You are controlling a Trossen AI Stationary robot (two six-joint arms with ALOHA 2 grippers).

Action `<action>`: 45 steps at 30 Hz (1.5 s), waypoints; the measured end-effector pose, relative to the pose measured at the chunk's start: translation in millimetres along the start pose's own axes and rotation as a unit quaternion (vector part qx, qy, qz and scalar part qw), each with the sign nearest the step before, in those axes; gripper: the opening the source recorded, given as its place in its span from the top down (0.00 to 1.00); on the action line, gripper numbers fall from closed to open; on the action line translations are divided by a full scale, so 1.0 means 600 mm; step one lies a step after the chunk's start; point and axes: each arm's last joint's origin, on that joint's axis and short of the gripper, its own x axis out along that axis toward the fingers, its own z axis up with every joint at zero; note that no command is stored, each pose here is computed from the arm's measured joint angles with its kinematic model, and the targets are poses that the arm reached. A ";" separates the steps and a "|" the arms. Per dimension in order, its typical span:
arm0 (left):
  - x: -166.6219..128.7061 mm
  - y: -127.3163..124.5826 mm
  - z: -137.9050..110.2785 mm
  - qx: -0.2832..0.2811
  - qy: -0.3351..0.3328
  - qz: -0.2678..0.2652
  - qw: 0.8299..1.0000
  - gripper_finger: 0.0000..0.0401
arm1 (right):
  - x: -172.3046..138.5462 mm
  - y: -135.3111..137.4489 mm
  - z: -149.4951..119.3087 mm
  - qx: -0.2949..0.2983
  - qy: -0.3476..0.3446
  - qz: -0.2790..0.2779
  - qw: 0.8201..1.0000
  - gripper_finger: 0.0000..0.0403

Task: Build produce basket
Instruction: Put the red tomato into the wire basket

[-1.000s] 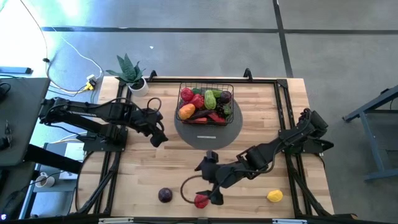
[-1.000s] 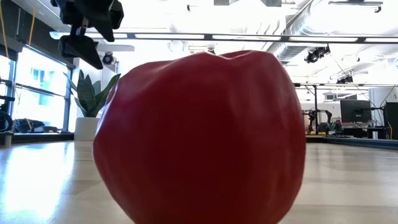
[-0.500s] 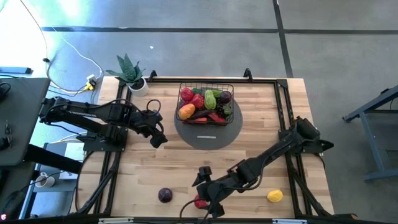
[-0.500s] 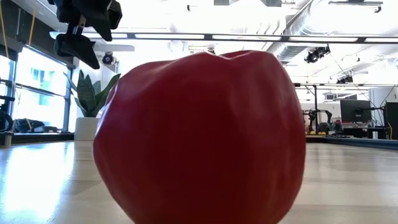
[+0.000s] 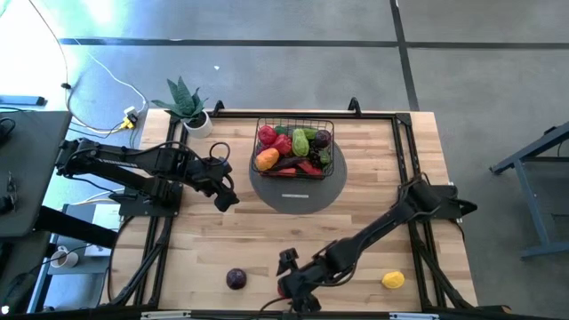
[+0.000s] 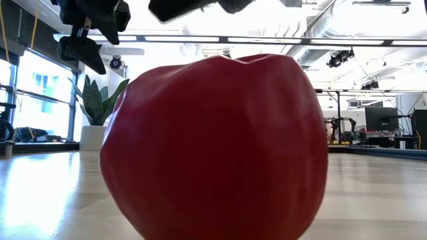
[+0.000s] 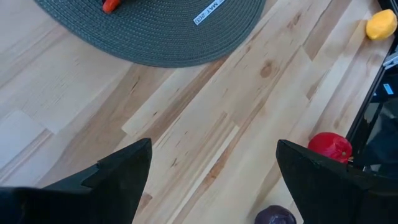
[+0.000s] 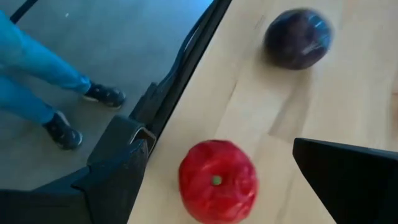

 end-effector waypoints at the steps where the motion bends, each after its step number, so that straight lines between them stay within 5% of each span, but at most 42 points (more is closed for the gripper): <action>1: 0.000 0.000 0.000 0.000 0.000 0.000 1.000 0.16 | 0.007 0.001 -0.004 0.000 0.005 0.005 1.000 0.04; 20: 0.000 0.001 0.000 0.000 0.000 0.004 1.000 0.16 | 0.082 -0.002 -0.057 -0.001 0.076 -0.004 0.997 0.05; 30: 0.000 0.001 -0.001 0.003 0.001 0.004 1.000 0.16 | 0.082 -0.003 -0.057 0.002 0.076 -0.010 0.997 0.28; 36: 0.000 0.001 -0.001 0.007 0.001 0.004 1.000 0.16 | 0.081 -0.003 -0.056 0.045 0.076 -0.013 0.996 0.41; 45: 0.000 0.001 0.000 0.027 0.000 0.003 1.000 0.16 | 0.054 -0.008 -0.040 0.145 0.051 -0.058 0.986 0.41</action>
